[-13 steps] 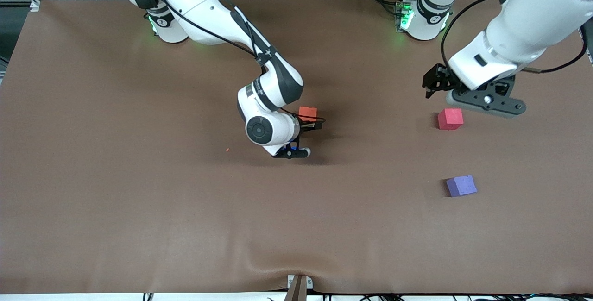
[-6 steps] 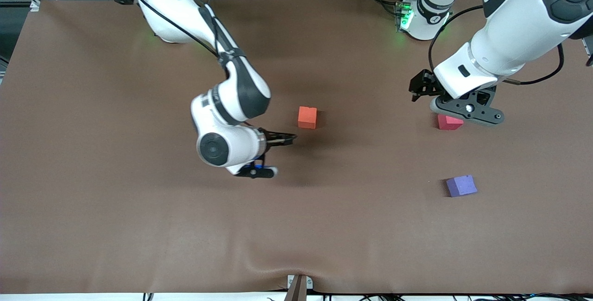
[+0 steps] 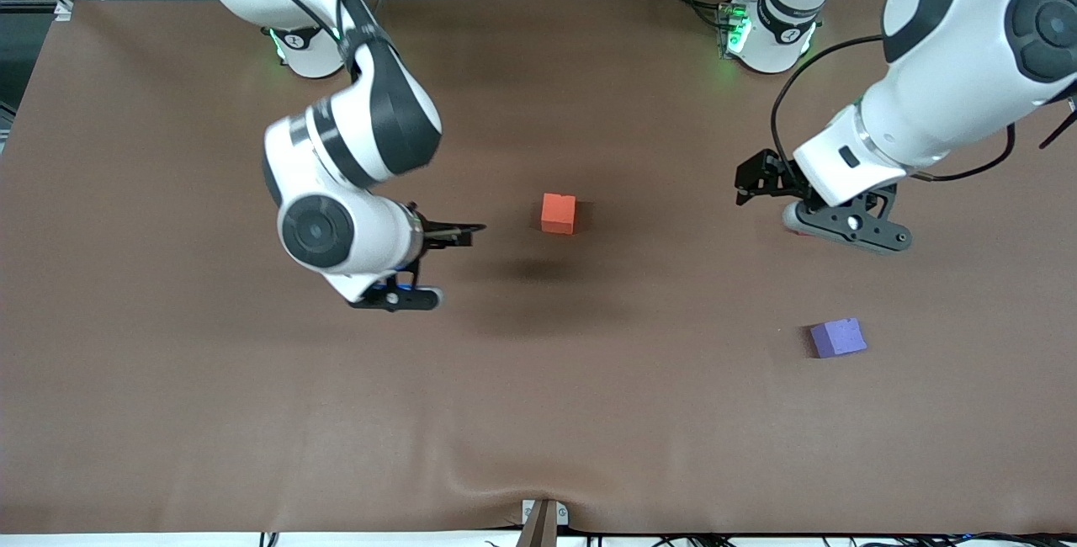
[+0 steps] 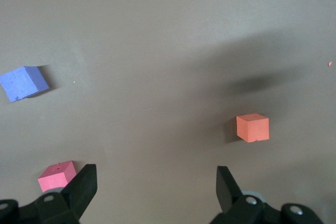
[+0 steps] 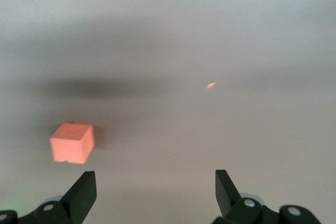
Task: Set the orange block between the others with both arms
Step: 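Set down the orange cube, open the right gripper while the left gripper approaches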
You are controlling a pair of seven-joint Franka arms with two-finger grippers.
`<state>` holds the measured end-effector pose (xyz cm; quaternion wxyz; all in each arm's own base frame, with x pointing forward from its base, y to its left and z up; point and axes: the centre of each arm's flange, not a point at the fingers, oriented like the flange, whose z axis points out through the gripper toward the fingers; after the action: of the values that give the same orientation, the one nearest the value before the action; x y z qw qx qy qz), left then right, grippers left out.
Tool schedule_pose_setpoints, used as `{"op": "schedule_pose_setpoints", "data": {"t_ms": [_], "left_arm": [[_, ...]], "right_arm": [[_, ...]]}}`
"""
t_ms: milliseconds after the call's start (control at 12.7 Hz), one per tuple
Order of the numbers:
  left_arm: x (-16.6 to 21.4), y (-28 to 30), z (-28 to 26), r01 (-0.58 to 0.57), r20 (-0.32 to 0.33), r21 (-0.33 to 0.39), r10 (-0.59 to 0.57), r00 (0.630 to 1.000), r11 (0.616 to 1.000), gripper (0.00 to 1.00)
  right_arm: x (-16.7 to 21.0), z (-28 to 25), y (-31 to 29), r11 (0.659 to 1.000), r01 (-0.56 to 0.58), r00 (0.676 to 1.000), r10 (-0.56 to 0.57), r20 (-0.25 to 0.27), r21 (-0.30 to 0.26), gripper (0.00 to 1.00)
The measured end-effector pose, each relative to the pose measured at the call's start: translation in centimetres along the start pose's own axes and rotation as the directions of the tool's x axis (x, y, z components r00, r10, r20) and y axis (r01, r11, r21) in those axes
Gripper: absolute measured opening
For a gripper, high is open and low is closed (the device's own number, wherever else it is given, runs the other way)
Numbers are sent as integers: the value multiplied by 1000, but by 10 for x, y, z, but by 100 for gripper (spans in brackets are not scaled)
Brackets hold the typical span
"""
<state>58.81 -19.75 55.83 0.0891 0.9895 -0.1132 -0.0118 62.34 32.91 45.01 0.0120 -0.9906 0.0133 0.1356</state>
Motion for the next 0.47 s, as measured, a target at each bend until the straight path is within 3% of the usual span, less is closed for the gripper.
{"op": "schedule_pose_setpoints", "data": {"t_ms": [157, 471], "left_arm": [[8, -8, 11, 72, 5, -55, -72, 997, 996, 100], [33, 2, 49, 217, -11, -103, -219, 976, 971, 100]], "right_arm": [[-11, -38, 18, 1000, -11, 998, 10, -61, -17, 100], [-17, -81, 90, 996, -92, 995, 93, -24, 8, 100]]}}
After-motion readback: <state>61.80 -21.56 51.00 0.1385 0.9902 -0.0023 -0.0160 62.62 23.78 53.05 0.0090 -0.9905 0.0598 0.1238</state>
